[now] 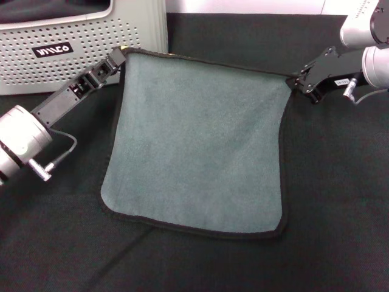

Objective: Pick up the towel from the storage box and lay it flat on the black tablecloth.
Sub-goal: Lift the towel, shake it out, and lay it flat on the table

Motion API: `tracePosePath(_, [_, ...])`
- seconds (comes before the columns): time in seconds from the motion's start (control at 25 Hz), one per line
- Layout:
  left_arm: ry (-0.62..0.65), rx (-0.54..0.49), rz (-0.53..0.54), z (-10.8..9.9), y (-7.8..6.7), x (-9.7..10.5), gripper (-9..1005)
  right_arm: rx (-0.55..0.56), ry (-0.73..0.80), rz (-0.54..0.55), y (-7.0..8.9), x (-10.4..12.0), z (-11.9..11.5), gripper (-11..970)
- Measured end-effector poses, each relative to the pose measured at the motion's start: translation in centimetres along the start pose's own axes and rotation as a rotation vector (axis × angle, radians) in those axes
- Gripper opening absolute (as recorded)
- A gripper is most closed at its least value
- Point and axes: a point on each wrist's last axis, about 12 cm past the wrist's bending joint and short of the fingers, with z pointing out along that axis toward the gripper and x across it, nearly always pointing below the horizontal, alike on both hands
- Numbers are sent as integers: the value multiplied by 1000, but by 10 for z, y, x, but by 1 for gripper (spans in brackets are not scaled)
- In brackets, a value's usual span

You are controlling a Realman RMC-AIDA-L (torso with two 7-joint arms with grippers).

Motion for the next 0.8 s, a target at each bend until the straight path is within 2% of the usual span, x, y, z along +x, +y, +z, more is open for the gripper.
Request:
tracePosePath(0.44, [34,-26,52,16,1,9,13,33,14,15,0,7,6,144])
tracePosePath(0.64, [52,-63,78,24,3,14,13,55,20,15,-1,11,8,147])
tracePosePath(0.8, [18,-105,93,26,7,14,13,68,29,20,-1,15,11,149])
